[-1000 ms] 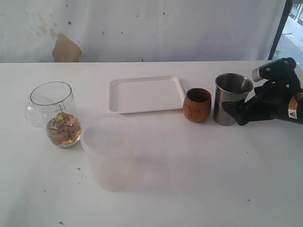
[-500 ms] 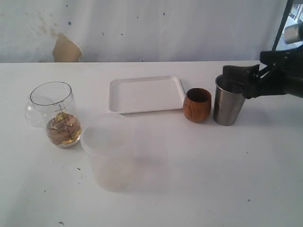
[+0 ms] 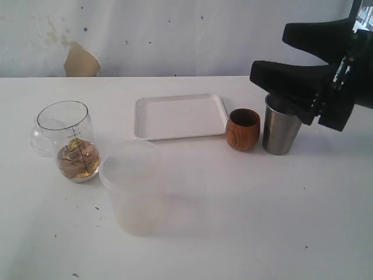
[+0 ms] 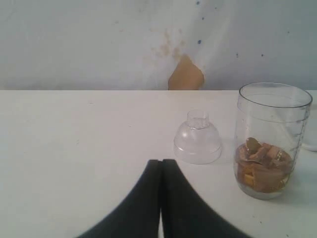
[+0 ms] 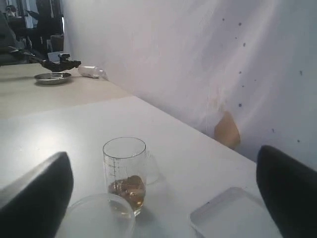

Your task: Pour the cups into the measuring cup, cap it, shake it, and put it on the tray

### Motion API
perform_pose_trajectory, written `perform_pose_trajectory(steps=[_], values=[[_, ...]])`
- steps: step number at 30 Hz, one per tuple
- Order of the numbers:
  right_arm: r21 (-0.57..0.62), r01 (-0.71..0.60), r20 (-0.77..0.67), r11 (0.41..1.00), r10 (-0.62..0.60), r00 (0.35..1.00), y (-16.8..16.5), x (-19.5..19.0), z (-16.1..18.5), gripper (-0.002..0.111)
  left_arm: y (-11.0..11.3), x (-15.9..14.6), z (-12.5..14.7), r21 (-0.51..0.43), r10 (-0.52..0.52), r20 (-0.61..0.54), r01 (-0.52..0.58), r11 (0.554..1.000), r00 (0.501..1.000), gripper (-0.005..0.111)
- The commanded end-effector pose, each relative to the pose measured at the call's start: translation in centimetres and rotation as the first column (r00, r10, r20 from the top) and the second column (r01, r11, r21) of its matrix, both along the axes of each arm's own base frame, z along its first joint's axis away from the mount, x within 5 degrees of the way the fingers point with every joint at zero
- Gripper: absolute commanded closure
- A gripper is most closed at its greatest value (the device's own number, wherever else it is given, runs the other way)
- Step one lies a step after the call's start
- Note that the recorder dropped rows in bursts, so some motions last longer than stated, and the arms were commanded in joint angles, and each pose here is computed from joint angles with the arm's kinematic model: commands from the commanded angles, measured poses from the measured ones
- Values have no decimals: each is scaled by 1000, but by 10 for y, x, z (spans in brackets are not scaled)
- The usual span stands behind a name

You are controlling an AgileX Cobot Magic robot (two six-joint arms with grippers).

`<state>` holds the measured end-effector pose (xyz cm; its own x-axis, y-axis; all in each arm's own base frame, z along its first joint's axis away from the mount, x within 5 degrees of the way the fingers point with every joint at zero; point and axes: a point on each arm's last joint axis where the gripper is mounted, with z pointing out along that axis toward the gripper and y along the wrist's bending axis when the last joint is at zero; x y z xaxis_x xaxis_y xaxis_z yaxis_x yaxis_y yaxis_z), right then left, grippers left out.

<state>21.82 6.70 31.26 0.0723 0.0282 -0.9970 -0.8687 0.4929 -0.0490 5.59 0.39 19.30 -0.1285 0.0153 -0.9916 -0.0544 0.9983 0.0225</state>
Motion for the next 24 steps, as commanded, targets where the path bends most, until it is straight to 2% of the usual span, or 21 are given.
perform_pose_trajectory(steps=[1,4,5,6,8,10,12,13,15,19,24], values=[[37,-13,-36,999,15,999,1,-2,2,29,0,0,2,-4,-1,14,1,1000,1000,107],[26,-19,-28,999,20,999,2,-4,3,65,0,0,2,-4,-1,14,1,1000,1000,107],[-9,-35,-8,999,35,999,3,-10,5,102,0,0,2,-4,-1,14,1,1000,1000,107],[-33,-43,24,999,44,999,4,-17,9,107,0,0,2,-4,-1,14,1,1000,1000,107],[-26,-14,64,1000,16,998,4,-32,24,108,0,0,2,-4,-1,14,1,1000,1000,107],[-33,240,9,970,-240,971,-8,-40,38,108,0,0,2,-4,-1,14,1,1000,1000,107],[-21,455,-50,890,-455,889,-23,-56,49,108,0,0,2,-4,-1,14,1,1000,1000,107],[-30,510,-44,859,-511,858,-27,-67,54,108,0,0,2,-4,-1,14,1,1000,1000,107],[-13,545,-20,838,-545,838,-28,-91,62,108,0,0,2,-4,-1,14,1,1000,1000,107],[48,515,42,856,-517,855,-23,-134,74,108,0,0,2,-4,-1,14,1,1000,1000,107],[126,494,199,860,-510,837,-19,-183,84,108,0,0,2,-4,-1,14,1,1000,1000,107]])
